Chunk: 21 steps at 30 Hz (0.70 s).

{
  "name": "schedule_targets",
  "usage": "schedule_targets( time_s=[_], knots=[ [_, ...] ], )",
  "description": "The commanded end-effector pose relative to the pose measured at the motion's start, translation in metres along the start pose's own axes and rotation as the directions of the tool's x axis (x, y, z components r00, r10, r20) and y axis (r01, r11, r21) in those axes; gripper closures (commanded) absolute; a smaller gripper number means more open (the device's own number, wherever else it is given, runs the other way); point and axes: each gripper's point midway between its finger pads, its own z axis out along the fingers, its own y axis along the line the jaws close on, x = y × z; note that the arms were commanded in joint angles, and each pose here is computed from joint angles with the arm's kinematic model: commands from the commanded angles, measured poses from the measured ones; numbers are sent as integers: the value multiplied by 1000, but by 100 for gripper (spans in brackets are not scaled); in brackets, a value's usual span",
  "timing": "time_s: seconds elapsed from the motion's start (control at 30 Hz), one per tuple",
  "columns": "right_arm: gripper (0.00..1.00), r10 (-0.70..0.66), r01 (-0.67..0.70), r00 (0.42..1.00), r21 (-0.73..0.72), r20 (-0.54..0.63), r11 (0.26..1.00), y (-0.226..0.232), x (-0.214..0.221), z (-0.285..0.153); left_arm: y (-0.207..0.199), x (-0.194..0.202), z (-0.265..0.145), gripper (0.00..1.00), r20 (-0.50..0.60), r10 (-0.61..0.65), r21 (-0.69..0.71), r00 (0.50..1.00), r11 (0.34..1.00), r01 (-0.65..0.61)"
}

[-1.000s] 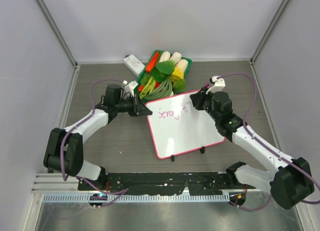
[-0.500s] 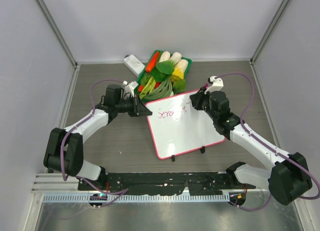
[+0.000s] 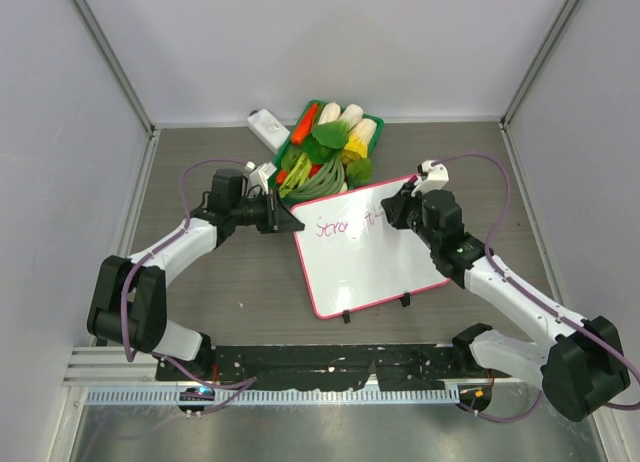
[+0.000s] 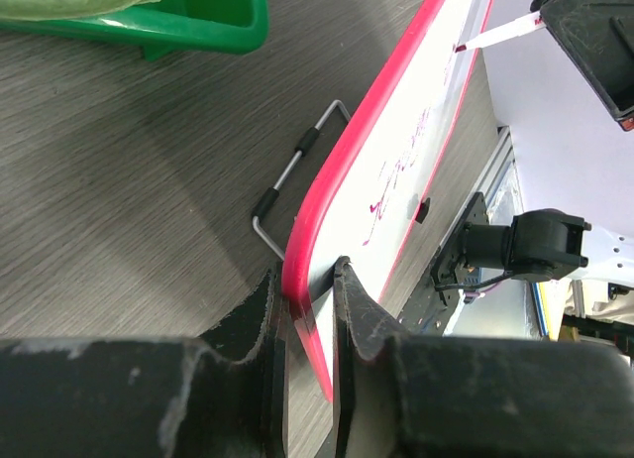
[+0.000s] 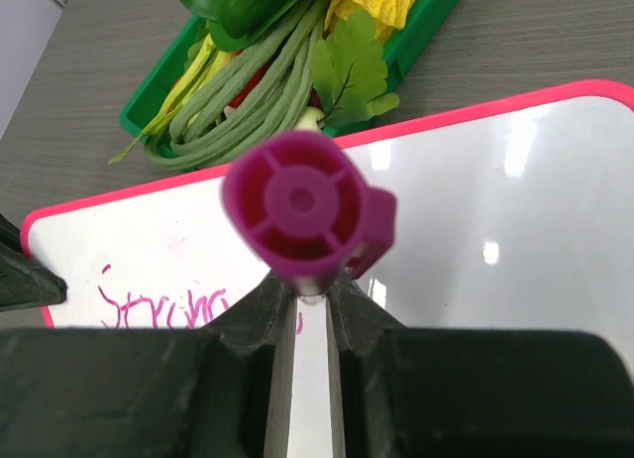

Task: Write a sentence on the whiteboard
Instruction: Write with the whiteboard marker on the whiteboard.

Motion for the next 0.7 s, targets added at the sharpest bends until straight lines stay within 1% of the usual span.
schedule_targets(
  time_s=[0.0,0.37,0.67],
  knots=[
    [99,-3,2,1000,-16,-20,1000,1,7,-7,37,-3,1,100,13,97,-170,995,981,-93],
    [99,-7,6,999,-23,-38,1000,0,13,-13,35,-2,2,100,11,98,-167,995,981,-95],
    [98,15,-14,999,-8,31,1000,5,-13,-4,35,-1,2,100,7,98,-165,995,982,-96]
  ],
)
